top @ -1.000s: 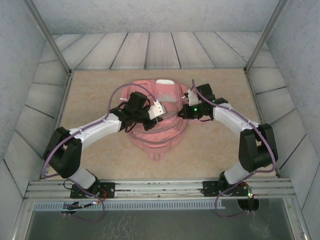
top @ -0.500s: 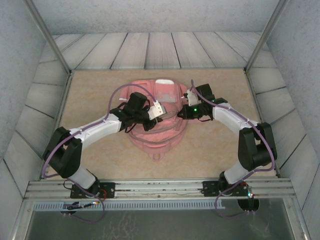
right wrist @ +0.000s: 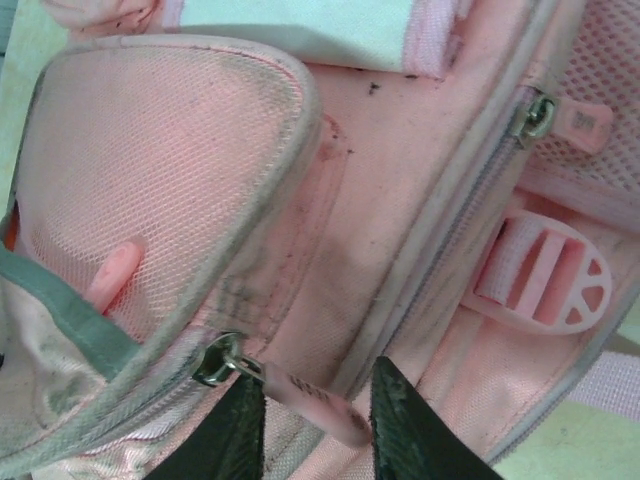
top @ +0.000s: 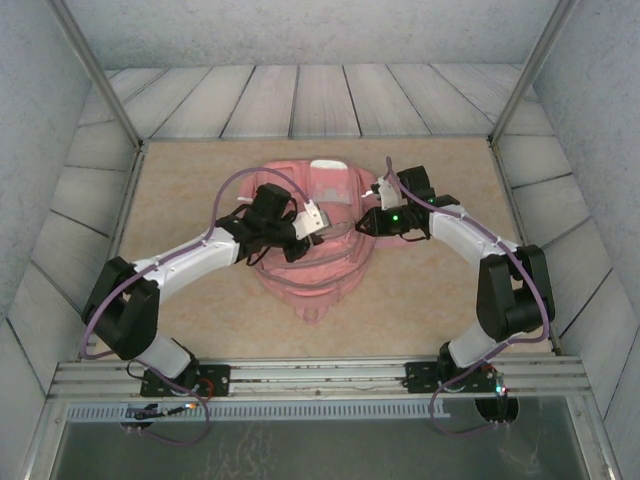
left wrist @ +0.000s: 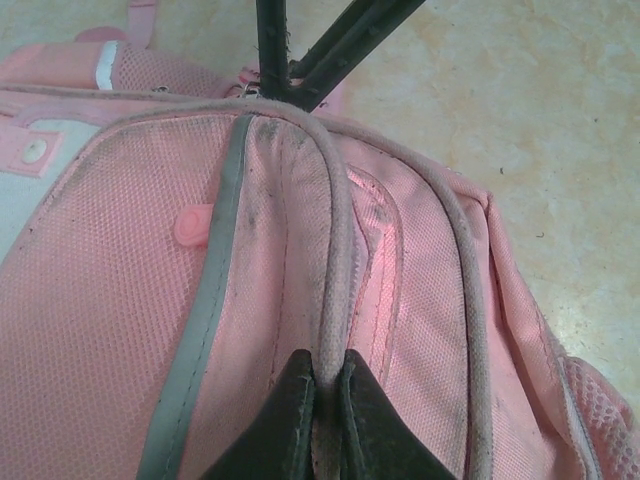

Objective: Pack the student bag

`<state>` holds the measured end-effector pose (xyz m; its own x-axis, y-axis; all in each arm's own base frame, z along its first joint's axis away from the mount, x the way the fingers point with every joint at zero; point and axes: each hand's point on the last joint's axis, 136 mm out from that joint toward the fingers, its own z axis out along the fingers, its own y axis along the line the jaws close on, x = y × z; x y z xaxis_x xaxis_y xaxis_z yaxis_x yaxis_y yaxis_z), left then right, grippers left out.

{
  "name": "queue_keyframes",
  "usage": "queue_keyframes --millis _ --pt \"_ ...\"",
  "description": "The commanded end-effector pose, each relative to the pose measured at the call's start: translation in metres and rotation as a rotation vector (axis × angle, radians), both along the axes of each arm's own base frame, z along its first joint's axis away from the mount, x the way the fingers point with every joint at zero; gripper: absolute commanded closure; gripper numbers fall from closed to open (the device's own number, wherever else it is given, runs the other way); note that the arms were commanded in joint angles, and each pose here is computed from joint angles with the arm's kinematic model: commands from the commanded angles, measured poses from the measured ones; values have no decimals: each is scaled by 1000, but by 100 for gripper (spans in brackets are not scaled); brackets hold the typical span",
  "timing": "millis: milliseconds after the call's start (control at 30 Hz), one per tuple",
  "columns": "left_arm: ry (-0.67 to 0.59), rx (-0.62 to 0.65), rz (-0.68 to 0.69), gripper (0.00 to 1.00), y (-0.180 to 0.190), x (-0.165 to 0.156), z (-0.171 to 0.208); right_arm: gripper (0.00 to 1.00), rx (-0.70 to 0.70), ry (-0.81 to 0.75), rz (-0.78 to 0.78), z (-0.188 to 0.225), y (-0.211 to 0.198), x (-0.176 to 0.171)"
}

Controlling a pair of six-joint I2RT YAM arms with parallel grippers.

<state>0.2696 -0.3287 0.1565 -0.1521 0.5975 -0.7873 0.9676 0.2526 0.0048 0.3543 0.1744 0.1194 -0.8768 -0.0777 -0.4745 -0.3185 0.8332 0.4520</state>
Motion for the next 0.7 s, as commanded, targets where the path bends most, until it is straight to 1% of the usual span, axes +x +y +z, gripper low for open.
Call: queue_keyframes --millis 0,33,67,100,133,200,267,300,367,400,500,633,667 --pt "86 -31 -64 88 4 -31 8 64 -77 -108 -94 21 -27 28" --pt "88 -31 -60 87 5 -31 7 61 -85 -112 -96 24 -28 28" --pt "86 -30 -55 83 5 -31 7 58 -93 -115 -97 26 -30 28" --pt "84 -28 -47 77 6 -30 6 51 -102 -119 -96 28 -31 28" --pt "79 -28 -43 76 7 -30 6 46 -107 -128 -98 33 -32 28" --pt "63 -25 -19 69 10 -27 5 41 -119 -143 -100 39 -34 29" --pt "42 -19 20 67 13 -22 6 38 -126 -157 -94 47 -35 30" --pt "24 -9 52 64 17 -17 6 36 -130 -165 -94 52 -35 30" --pt "-9 6 114 62 25 -9 8 33 -138 -186 -100 61 -37 32" --pt "-28 8 146 60 29 -5 10 30 -144 -198 -106 65 -39 34" --pt "-83 7 279 54 47 12 16 26 -175 -231 -127 78 -45 38" --pt "-125 -29 504 40 86 36 29 18 -247 -290 -187 92 -62 42" --pt "-140 -42 565 33 98 40 32 15 -262 -308 -205 96 -66 42"
